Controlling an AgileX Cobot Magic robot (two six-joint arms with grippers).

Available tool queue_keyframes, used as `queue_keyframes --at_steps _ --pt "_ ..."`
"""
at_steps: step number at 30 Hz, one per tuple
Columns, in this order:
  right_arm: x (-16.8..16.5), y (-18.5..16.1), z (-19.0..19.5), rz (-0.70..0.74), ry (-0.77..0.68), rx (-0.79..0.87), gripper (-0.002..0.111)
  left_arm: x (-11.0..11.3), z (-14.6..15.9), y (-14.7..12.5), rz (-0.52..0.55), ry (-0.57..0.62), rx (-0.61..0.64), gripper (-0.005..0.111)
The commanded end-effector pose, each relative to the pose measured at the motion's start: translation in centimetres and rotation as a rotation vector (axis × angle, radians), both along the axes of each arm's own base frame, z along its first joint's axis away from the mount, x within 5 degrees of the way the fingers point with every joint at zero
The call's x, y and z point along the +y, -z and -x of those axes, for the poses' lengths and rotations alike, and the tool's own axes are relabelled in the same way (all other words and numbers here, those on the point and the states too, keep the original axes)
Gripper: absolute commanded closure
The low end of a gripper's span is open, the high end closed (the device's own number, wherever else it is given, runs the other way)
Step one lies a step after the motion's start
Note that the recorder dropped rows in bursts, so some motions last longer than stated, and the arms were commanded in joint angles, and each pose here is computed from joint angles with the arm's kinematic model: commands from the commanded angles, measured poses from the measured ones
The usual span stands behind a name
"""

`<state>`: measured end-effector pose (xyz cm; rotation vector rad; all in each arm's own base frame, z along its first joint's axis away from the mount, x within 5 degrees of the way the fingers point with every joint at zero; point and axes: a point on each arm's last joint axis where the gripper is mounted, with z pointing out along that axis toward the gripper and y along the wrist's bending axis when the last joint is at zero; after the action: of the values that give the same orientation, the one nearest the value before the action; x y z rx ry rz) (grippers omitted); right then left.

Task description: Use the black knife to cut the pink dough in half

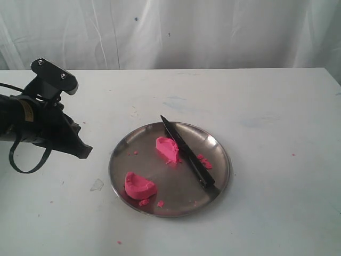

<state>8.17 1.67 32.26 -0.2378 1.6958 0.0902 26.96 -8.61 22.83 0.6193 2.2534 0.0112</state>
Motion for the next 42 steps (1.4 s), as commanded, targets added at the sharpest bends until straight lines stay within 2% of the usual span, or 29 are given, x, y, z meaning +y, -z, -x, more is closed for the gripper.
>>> queue_keyframes --at_steps 1,4,7,13,16,20,22,27,33,34,39,42 --pt "-0.2 0.7 1.3 -0.002 -0.001 0.045 0.108 0.2 0.2 0.0 0.000 -0.005 0.002 0.107" --pt "-0.3 0.6 1.8 0.005 0.001 0.031 0.108 0.2 0.2 0.0 0.000 -0.005 0.002 0.107" --pt "-1.0 0.5 2.4 0.133 0.040 -0.019 0.108 0.2 0.2 0.0 0.000 -0.005 0.002 0.107" --pt "-1.6 0.6 4.3 0.111 0.161 -0.188 0.108 0.2 0.2 0.0 0.000 -0.005 0.002 0.107" --pt "-1.8 1.4 5.4 0.127 0.210 -0.146 0.108 0.2 0.2 0.0 0.000 -0.005 0.002 0.107" --pt "-2.0 4.1 6.0 0.187 0.212 0.031 0.108 0.2 0.2 0.0 0.000 -0.005 0.002 0.107" --pt "-1.8 4.8 5.5 0.249 0.178 -0.003 0.108 0.2 0.2 0.0 -0.002 -0.005 0.006 0.107" --pt "-1.7 7.3 4.1 0.201 0.177 -0.063 0.108 0.2 0.2 0.0 -0.002 -0.005 0.006 0.107" --pt "-1.7 11.4 2.5 -0.141 0.210 -0.157 0.108 0.2 0.2 0.0 0.000 -0.005 0.002 0.107" --pt "-1.7 11.1 2.5 -0.161 0.207 -0.192 0.108 0.2 0.2 0.0 0.000 -0.005 0.002 0.107" --pt "-1.9 12.2 2.5 -0.002 0.226 -0.089 0.108 0.2 0.2 0.0 -0.001 -0.005 0.004 0.107" --pt "-2.0 12.5 2.6 0.003 0.231 -0.060 0.108 0.2 0.2 0.0 -0.001 -0.005 0.004 0.107"
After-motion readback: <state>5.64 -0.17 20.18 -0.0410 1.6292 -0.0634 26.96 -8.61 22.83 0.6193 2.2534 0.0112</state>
